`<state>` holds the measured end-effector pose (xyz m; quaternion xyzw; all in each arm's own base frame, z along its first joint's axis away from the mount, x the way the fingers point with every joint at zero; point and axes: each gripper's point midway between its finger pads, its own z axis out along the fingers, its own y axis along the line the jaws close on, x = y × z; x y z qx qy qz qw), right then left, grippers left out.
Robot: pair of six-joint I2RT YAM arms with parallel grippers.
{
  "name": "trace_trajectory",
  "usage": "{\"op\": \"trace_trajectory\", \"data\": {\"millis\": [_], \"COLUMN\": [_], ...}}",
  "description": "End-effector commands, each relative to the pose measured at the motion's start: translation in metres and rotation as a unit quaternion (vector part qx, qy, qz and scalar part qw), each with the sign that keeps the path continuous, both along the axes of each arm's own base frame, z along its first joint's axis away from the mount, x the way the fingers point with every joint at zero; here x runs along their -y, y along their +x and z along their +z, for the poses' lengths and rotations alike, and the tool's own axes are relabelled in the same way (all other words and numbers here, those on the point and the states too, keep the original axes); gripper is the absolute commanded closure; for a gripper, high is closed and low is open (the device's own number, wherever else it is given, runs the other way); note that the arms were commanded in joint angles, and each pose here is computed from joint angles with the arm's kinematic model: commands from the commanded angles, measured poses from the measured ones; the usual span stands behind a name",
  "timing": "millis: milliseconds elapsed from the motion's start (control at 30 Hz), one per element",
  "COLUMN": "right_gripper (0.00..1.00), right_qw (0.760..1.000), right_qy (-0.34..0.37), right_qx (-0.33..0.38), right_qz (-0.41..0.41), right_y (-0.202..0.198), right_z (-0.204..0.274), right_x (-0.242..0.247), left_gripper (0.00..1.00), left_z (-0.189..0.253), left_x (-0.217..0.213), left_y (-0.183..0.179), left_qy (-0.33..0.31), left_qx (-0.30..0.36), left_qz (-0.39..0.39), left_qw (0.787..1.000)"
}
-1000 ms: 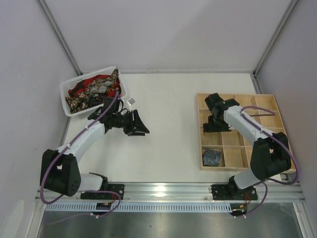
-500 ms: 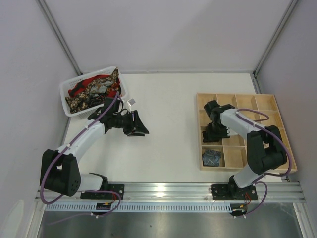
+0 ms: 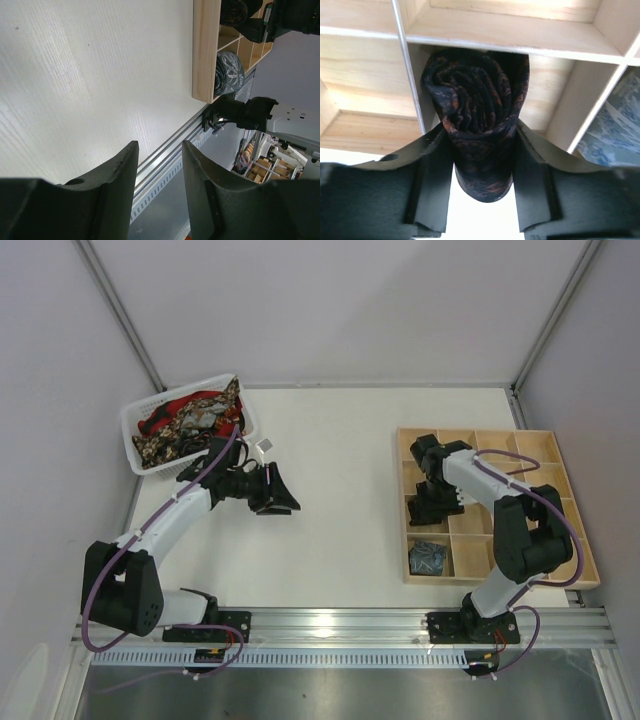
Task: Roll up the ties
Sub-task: Place the rolled tie into the container
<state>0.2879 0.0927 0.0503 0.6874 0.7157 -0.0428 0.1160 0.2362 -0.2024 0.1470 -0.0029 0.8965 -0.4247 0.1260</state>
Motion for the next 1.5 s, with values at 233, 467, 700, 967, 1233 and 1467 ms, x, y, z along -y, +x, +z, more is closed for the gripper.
{"op": "trace_trajectory", "data": {"millis": [233,467,700,967,1233,1467], "right_gripper": [0.41,0.29,0.20,0.09,0.00,0.00], "right_qw": [1.000,0.999,0.999,0.998,0.956,0.833], "right_qy": [-0.002,-0.009,-0.010,-0.012,-0.030,-0.084], "right_qx": [-0.024,-0.031,-0.026,0.006,0.133,0.243], "right_qz": [0.010,0.016,0.025,0.058,0.261,0.489], "right_y": [-0.023,-0.037,-0.048,-0.053,-0.013,0.007], "right_z": [0.020,0.033,0.048,0.090,0.148,0.186], "right_x": [-0.006,-0.003,-0.001,0.000,-0.036,-0.108], "left_gripper": [0.54,0.54,0.54,0.51,0.46,0.43], "left_z": [0.018,0.017,0.017,0.018,0.015,0.000], "left_x": [0.002,0.003,0.004,0.005,0.002,-0.003], "left_y": [0.004,0.003,0.004,0.003,0.001,0.005], "left_qy": [-0.021,-0.026,-0.029,-0.034,-0.020,0.004], "left_qx": [0.037,0.034,0.035,0.037,0.039,0.033], "left_qz": [-0.012,-0.013,-0.012,-0.017,-0.020,-0.004], "left_qw": [0.999,0.999,0.999,0.999,0.999,0.999]}}
